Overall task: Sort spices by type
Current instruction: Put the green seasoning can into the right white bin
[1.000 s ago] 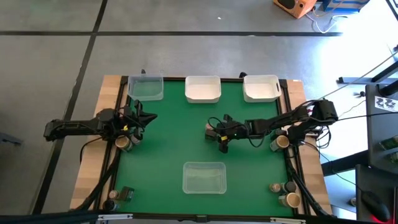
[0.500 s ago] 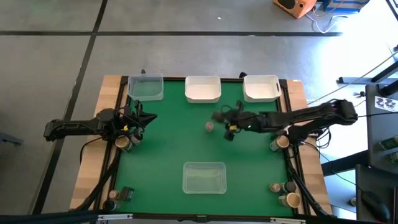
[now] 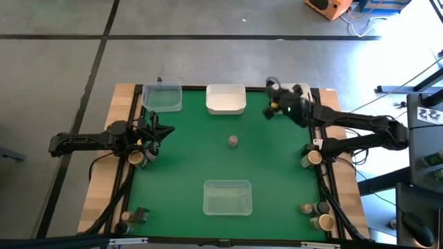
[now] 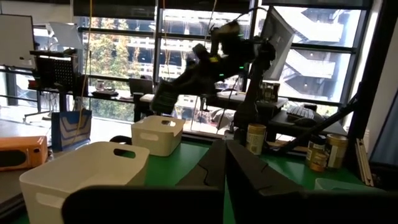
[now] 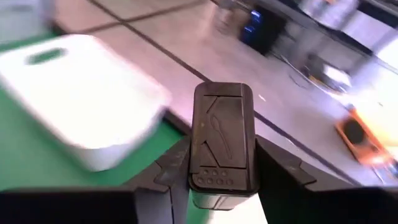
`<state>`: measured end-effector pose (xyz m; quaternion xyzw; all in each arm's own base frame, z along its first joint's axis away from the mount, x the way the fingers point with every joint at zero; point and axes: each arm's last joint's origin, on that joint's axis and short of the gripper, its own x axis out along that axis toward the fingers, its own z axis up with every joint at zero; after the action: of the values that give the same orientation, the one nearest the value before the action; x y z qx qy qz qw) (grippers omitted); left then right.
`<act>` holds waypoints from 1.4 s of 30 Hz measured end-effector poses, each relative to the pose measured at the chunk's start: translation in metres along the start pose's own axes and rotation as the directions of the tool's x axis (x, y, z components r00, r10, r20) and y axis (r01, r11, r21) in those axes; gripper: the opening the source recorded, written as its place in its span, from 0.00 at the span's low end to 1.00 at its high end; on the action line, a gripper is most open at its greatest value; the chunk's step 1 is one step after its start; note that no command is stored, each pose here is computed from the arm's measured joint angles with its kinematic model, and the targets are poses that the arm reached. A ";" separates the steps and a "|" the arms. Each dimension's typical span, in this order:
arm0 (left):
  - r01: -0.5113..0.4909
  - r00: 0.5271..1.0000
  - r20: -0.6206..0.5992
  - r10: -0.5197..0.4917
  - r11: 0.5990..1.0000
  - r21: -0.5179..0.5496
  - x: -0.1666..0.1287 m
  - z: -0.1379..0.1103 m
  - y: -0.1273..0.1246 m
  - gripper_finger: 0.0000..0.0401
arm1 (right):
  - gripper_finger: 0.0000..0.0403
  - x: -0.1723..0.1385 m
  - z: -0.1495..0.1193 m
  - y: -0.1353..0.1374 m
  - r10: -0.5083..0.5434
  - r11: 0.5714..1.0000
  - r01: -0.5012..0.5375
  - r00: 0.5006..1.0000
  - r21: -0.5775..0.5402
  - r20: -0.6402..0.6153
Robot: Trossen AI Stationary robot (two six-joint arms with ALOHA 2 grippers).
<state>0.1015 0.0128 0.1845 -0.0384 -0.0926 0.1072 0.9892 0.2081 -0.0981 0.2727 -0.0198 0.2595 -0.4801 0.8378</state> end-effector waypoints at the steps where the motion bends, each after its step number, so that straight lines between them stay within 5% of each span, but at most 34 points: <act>1: 0.000 1.000 -0.001 0.000 1.000 0.002 0.000 0.000 0.000 0.00 | 0.36 0.006 -0.001 -0.007 -0.025 1.000 0.025 1.000 0.014 -0.013; 9: 0.000 1.000 -0.004 0.000 1.000 0.002 0.000 0.000 0.000 0.00 | 0.36 0.041 -0.035 -0.047 -0.069 0.979 0.094 0.988 0.182 -0.141; 18: 0.000 1.000 -0.005 0.000 1.000 0.003 0.000 0.000 0.000 0.00 | 0.36 0.067 -0.072 -0.062 -0.051 0.933 0.106 0.985 0.344 -0.166; 34: 0.000 1.000 -0.006 0.000 1.000 0.001 0.000 -0.001 0.000 0.00 | 0.37 0.103 -0.096 -0.049 -0.019 0.940 0.104 0.967 0.326 -0.253; 42: -0.001 1.000 -0.009 0.001 1.000 0.000 0.000 -0.001 0.000 0.00 | 0.50 0.103 -0.096 -0.049 -0.014 0.952 0.093 0.965 0.292 -0.261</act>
<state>0.1016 0.0128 0.1836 -0.0389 -0.0882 0.1074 0.9895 0.1676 -0.1881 0.1610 0.1633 0.2887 -0.5351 0.7770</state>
